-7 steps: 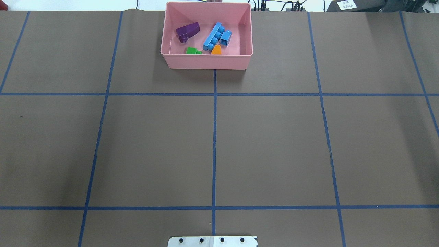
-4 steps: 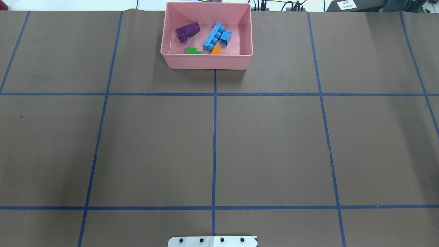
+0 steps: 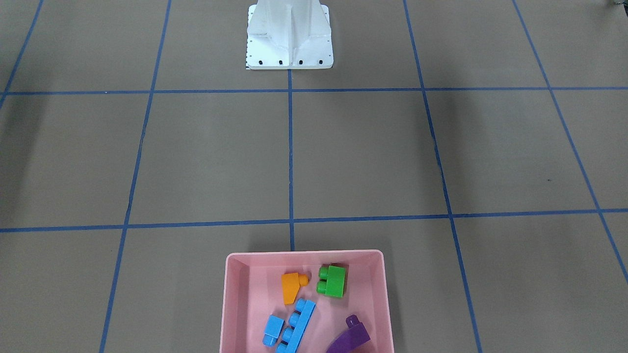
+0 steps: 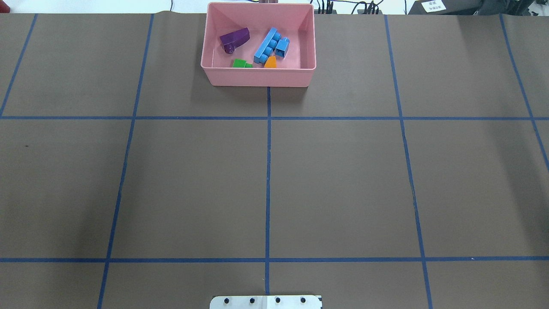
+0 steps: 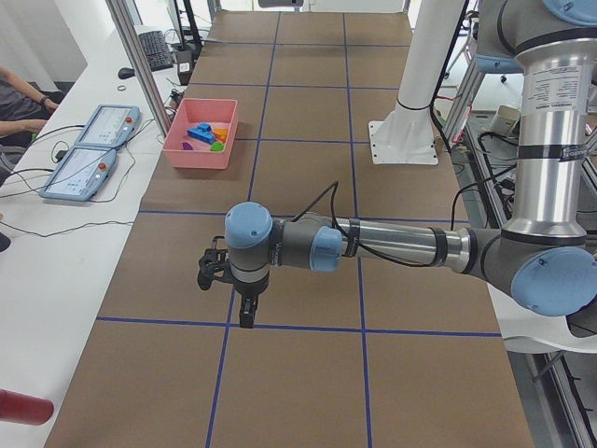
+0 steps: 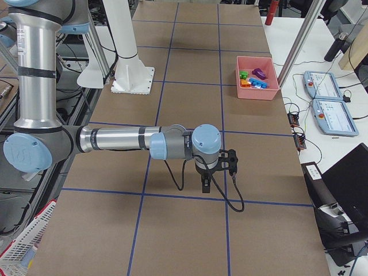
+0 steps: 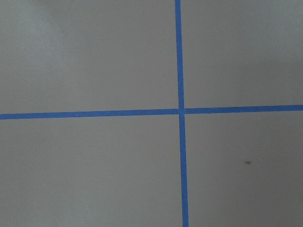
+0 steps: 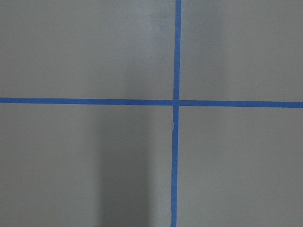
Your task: Put all blocks into box
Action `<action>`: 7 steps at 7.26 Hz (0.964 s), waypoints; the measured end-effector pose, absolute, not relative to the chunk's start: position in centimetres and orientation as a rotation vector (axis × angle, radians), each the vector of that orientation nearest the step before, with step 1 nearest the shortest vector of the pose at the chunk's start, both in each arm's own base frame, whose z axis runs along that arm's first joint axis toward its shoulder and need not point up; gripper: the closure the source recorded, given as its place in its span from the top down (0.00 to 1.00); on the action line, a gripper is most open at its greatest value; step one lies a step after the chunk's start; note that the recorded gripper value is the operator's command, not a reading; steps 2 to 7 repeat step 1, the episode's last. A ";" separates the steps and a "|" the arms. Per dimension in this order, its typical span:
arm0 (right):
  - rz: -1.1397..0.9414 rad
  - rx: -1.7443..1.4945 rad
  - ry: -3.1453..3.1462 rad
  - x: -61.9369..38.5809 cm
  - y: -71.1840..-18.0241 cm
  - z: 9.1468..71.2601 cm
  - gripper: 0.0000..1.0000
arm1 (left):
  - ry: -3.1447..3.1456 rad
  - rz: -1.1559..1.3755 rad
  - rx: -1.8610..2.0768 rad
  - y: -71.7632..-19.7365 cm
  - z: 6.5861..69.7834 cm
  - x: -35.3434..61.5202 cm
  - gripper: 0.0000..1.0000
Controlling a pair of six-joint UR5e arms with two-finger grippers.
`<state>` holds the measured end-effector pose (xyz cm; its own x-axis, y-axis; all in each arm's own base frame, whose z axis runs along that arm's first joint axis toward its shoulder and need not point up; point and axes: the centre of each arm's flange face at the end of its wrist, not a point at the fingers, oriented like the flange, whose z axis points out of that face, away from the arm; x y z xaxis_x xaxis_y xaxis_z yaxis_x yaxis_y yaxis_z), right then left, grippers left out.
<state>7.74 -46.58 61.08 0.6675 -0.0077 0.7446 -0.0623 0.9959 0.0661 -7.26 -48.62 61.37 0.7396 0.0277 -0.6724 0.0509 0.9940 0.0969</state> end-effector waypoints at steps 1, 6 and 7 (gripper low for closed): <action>0.031 0.089 -0.840 7.7 -46.6 61.1 1.00 | 0.739 -0.013 0.111 -48.6 61.4 -7.3 1.00; 0.031 0.089 -0.840 7.7 -46.6 61.1 1.00 | 0.739 -0.013 0.111 -48.6 61.4 -7.3 1.00; 0.031 0.089 -0.840 7.7 -46.6 61.1 1.00 | 0.739 -0.013 0.111 -48.6 61.4 -7.3 1.00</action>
